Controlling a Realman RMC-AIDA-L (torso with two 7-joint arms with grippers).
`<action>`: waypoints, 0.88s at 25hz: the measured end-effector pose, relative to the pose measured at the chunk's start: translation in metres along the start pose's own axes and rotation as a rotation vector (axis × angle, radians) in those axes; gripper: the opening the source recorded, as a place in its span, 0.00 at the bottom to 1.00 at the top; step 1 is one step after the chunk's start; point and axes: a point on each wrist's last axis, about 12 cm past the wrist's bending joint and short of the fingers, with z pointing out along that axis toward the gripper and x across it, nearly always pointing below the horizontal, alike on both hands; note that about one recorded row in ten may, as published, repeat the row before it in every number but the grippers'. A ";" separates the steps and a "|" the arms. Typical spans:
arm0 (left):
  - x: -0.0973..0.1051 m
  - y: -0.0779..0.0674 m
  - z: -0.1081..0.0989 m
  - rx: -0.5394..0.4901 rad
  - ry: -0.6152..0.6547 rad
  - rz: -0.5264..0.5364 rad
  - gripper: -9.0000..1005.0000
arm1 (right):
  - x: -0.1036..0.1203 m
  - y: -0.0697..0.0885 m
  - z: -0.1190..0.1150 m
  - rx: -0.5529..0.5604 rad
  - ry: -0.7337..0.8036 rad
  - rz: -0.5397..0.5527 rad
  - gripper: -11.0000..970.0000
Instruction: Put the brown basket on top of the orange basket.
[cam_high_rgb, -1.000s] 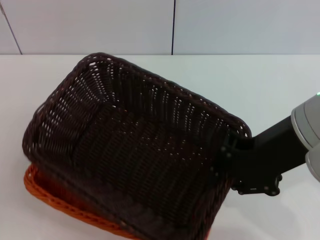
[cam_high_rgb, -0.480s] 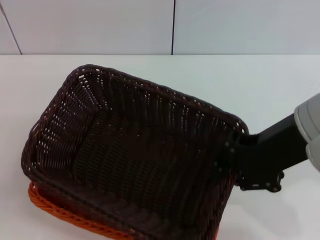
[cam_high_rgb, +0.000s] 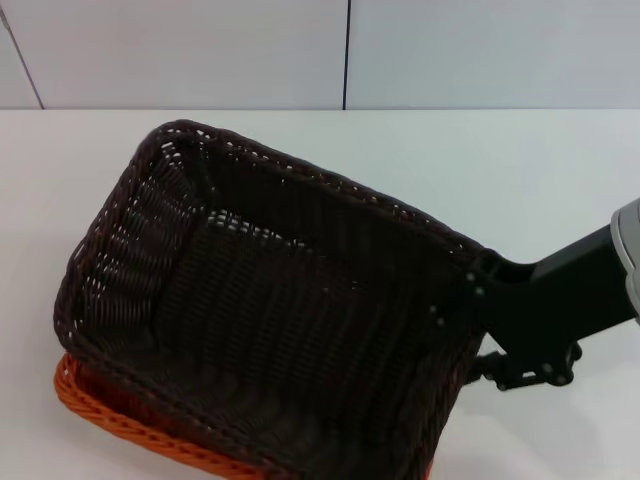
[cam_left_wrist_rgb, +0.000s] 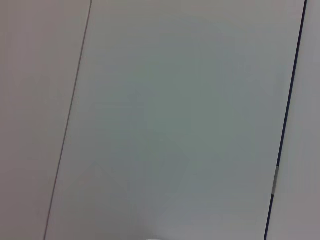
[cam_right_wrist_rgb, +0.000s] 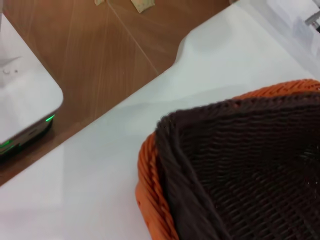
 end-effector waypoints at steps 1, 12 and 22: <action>0.000 0.000 0.000 0.001 0.000 0.000 0.72 | -0.001 0.000 0.000 0.000 -0.003 -0.002 0.36; 0.003 -0.002 0.006 0.002 0.031 0.000 0.72 | -0.029 0.000 -0.021 0.012 -0.105 -0.032 0.68; 0.002 -0.002 0.008 -0.005 0.027 0.000 0.72 | -0.015 -0.008 -0.041 0.218 -0.054 0.084 0.69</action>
